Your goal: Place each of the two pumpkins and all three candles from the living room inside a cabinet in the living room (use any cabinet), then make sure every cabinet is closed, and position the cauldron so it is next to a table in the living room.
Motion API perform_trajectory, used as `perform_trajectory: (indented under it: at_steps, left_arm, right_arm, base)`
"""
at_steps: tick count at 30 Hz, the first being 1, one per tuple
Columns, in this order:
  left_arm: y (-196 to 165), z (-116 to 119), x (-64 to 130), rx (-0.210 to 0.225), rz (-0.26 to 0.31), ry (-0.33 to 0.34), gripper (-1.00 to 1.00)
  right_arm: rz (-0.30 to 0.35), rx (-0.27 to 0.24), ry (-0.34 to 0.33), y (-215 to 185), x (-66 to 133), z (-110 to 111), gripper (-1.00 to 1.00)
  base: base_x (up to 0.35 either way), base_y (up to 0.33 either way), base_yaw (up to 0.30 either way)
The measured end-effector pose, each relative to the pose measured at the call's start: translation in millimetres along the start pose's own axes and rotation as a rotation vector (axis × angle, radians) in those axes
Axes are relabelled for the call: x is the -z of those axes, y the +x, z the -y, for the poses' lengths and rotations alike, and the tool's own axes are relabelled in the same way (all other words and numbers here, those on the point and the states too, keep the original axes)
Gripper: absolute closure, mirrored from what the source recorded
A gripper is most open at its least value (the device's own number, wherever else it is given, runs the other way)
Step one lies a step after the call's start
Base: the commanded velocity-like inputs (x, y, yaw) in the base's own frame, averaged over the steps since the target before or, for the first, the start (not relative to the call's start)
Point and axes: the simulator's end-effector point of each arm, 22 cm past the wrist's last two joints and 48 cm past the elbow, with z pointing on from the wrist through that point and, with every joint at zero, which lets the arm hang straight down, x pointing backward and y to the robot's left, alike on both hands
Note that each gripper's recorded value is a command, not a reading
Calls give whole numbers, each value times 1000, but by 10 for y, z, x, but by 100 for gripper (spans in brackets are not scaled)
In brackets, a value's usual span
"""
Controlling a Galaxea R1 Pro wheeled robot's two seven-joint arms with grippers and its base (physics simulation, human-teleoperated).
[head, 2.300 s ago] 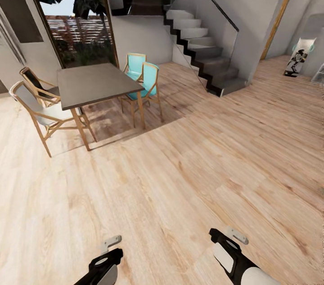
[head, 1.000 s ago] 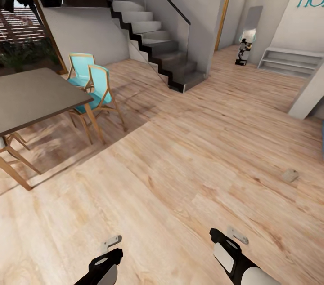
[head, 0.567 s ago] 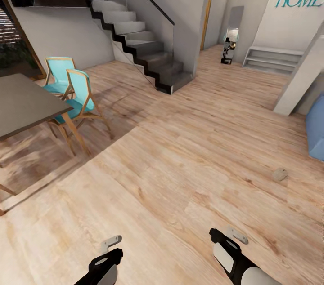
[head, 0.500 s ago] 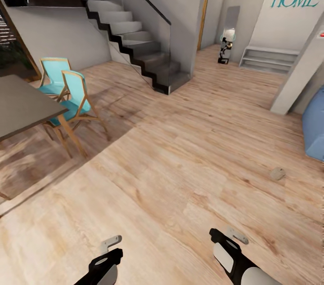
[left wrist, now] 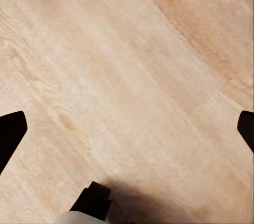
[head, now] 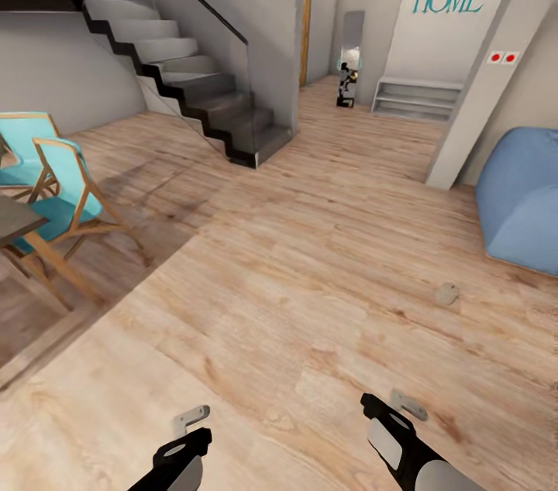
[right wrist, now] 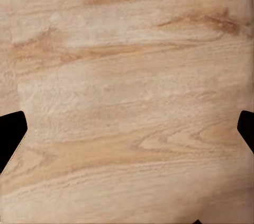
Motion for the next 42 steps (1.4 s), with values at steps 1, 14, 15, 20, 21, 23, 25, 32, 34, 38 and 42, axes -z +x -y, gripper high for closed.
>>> perform_trajectory:
  at_steps: [1, 14, 15, 20, 21, 23, 25, 32, 34, 38, 42]
  left_arm:
    - [0, 0, 0, 0, 0, 0, -100]
    - [-17, 1, 7, 1, 3, 1, -100]
    - [-19, 3, 8, 1, 4, 2, -100]
    - [-33, 7, 16, 2, 7, 3, -100]
    - [-36, 7, 18, 2, 7, 3, -100]
    - [-44, 8, 21, 3, 9, 3, -100]
    - [-51, 10, 25, 3, 11, 4, -100]
    - [-81, 16, 40, 5, 17, 6, -100]
    - [-90, 18, 45, 5, 19, 7, -100]
    - [-108, 21, 54, 6, 22, 8, -100]
    - [-127, 24, 64, 7, 26, 9, -100]
  right_arm:
    - [0, 0, 0, 1, 0, 1, -100]
    - [3, -1, -2, -16, 8, -7, -100]
    - [3, -1, -2, -18, 10, -8, -100]
    - [7, -3, -4, -34, 18, -16, -100]
    - [8, -3, -4, -38, 20, -16, -100]
    - [9, -4, -5, -44, 25, -22, -100]
    - [10, -4, -6, -52, 29, -26, -100]
    - [15, -7, -10, -79, 47, -42, -100]
    - [17, -8, -12, -85, 53, -49, -100]
    - [20, -9, -14, -104, 63, -56, -100]
    - [23, -10, -16, -123, 73, -63, -100]
  base:
    - [326, 0, -283]
    - [326, 0, -283]
    - [326, 0, -283]
    - [326, 0, -276]
    - [326, 0, -264]
    - [326, 0, -261]
    - [326, 0, -257]
    - [326, 0, -254]
    - [326, 0, -250]
    - [326, 0, -246]
    - [327, 0, -243]
